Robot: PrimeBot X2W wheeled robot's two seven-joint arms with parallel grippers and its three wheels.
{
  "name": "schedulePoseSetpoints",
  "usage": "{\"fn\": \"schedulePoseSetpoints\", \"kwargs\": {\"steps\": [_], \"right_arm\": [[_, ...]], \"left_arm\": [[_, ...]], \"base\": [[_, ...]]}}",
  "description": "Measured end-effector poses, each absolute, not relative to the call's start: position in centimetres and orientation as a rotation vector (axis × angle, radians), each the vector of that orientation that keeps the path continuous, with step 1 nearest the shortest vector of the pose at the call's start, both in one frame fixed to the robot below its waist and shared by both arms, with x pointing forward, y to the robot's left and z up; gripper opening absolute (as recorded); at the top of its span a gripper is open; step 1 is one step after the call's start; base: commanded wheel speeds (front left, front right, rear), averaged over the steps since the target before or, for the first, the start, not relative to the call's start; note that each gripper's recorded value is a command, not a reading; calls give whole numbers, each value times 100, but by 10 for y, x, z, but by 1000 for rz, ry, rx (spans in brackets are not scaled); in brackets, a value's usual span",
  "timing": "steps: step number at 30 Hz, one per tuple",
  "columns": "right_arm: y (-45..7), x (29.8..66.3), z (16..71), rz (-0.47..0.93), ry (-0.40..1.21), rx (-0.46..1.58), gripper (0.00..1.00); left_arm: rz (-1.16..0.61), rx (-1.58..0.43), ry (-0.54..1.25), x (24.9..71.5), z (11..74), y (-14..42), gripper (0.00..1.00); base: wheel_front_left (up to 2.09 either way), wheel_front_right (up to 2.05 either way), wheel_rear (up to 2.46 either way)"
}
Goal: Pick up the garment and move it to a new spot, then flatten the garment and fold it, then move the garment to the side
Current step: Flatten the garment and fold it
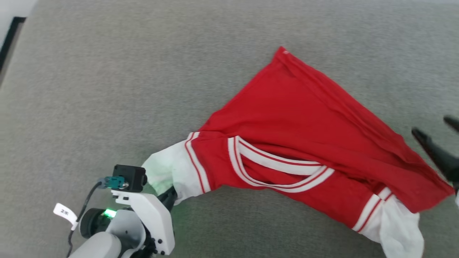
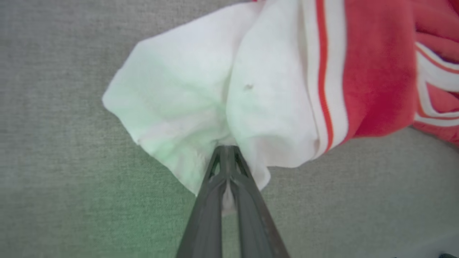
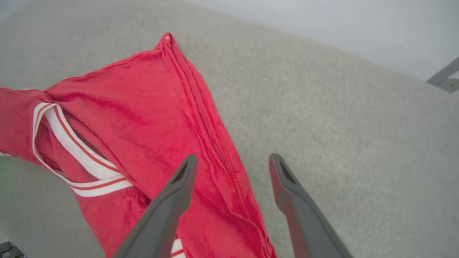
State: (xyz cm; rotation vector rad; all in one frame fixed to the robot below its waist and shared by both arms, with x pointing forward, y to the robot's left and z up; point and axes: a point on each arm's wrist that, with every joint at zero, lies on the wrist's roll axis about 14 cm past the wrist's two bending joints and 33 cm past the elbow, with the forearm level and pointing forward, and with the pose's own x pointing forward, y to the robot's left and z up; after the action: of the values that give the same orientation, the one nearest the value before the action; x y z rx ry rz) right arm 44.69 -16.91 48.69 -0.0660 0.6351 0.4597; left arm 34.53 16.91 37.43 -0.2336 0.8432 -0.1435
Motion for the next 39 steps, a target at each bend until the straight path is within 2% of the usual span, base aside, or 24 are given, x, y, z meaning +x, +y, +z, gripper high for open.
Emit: {"fn": "schedulePoseSetpoints", "kwargs": {"steps": [7,15,21,27,35,36,37,39], "right_arm": [[-122,487,502,573,514,-126,100],[-65,534,474,697,568,-139,100],[-22,566,438,769,674,-167,100],[8,559,394,857,843,-253,100],[6,556,366,861,997,-406,100],[4,556,365,857,1007,-404,38],[4,556,365,857,1007,-404,0],[2,558,368,852,1002,-400,0]], "left_arm": [[-135,-255,837,339,376,169,0],[-130,-272,832,334,376,167,0],[-97,-291,837,328,371,172,0],[-55,-303,844,323,364,182,0],[-46,-304,856,323,357,186,0],[-48,-301,858,324,357,186,0],[-48,-301,858,324,357,186,0],[-56,-292,856,328,357,187,0]], "base": [[0,0,0],[0,0,0],[0,0,0],[0,0,0],[0,0,0],[0,0,0],[0,0,0],[0,0,0]]}}
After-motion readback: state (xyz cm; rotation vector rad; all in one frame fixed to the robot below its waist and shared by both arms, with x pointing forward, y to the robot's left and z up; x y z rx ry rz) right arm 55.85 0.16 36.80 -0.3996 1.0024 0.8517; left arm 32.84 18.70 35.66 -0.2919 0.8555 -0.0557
